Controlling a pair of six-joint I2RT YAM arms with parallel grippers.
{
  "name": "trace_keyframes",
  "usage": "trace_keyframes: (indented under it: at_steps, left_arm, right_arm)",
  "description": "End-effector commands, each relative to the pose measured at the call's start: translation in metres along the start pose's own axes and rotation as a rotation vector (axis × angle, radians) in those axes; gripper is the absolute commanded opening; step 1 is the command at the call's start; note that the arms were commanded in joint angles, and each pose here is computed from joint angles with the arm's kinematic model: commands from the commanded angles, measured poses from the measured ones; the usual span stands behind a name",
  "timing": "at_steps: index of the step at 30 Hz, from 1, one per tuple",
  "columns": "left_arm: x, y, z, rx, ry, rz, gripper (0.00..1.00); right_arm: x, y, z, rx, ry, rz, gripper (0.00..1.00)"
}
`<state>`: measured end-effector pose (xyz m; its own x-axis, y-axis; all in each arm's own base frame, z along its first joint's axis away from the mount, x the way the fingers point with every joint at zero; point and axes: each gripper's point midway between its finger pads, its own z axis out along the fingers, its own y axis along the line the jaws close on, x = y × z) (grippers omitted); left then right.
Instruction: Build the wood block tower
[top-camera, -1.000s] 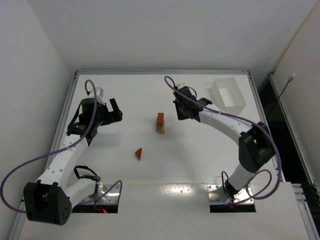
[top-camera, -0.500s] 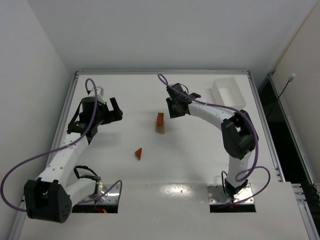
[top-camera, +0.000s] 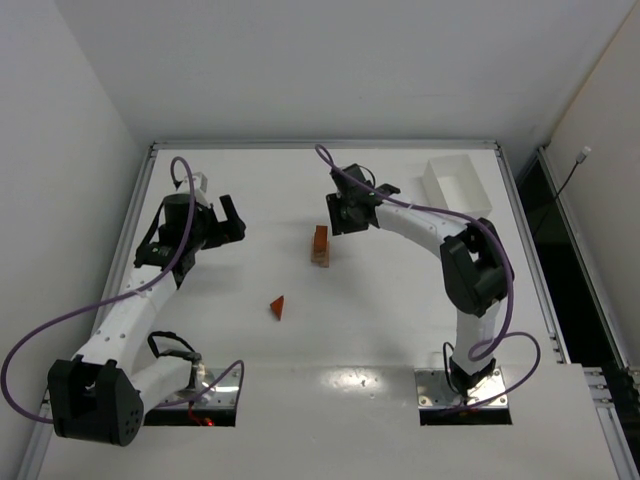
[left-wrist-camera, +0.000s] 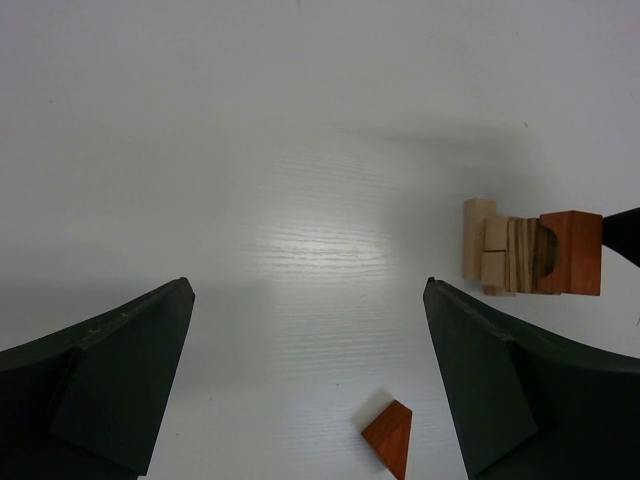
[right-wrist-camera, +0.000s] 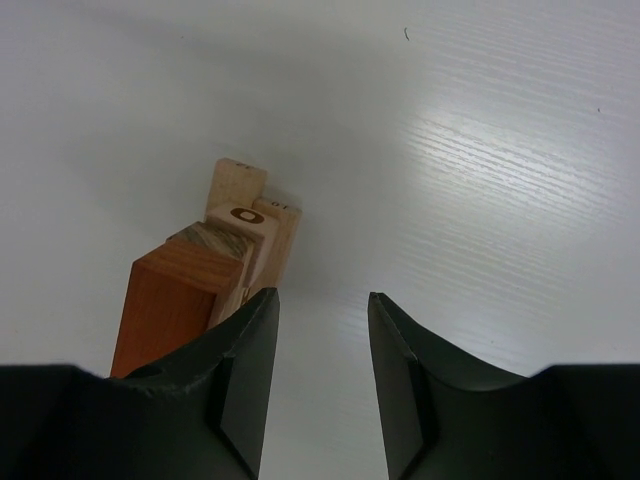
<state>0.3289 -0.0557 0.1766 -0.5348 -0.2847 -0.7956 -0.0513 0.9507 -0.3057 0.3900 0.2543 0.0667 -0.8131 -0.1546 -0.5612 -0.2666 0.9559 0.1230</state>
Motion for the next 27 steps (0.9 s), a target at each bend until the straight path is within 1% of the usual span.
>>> trace_keyframes:
  at_steps: [1,2,3,6,8,11,24,25,26,27]
  left_arm:
    - [-0.0246,-0.0054,-0.0032,0.015,-0.067,-0.003,1.0]
    - [-0.0246,-0.0054,-0.0032,0.015,-0.067,-0.003,1.0]
    - [-0.0246,-0.0054,-0.0032,0.015,-0.067,-0.003,1.0]
    - [-0.0246,-0.0054,-0.0032,0.015,-0.067,-0.003,1.0]
    - [-0.0246,-0.0054,-0.0032,0.015,-0.067,-0.003,1.0]
    - [-0.0246,-0.0054,-0.0032,0.015,-0.067,-0.003,1.0]
    - [-0.0228,-0.0047,-0.0019,0.015,-0.067,-0.003,1.0]
    - [-0.0247,-0.0055,-0.0041,0.018,-0.075,-0.003,1.0]
    - [-0.0247,-0.0055,-0.0041,0.018,-0.075,-0.003,1.0]
    - [-0.0186,-0.0029,-0.0033,0.011,-0.058,0.006,1.0]
  right_arm:
    - [-0.0227,0.0096,-0.0005,-0.038,-0.055,0.026,0.38]
    - [-0.0227,0.0096,-0.0005,-0.038,-0.055,0.026,0.39]
    - [-0.0227,0.0096,-0.0005,-0.038,-0.055,0.026,0.43]
    - [-0.0222,0.0111,-0.0007,-0.047,-0.053,0.026,0.45]
    - [-0.0222,0.0111,-0.0007,-0.047,-0.052,0.026,0.51]
    - [-0.0217,0.013,-0.0009,-0.056,-0.049,0.035,0.53]
    - [-0.0181,0.0122,-0.0011,-0.056,-0.048,0.044,0.56]
    - [-0.022,0.0104,-0.0047,-0.045,-0.063,0.045,0.54]
    - [-0.018,0.0075,-0.003,-0.033,-0.056,0.045,0.49]
    - [-0.0183,0.0047,-0.007,-0.021,-0.064,0.045,0.48]
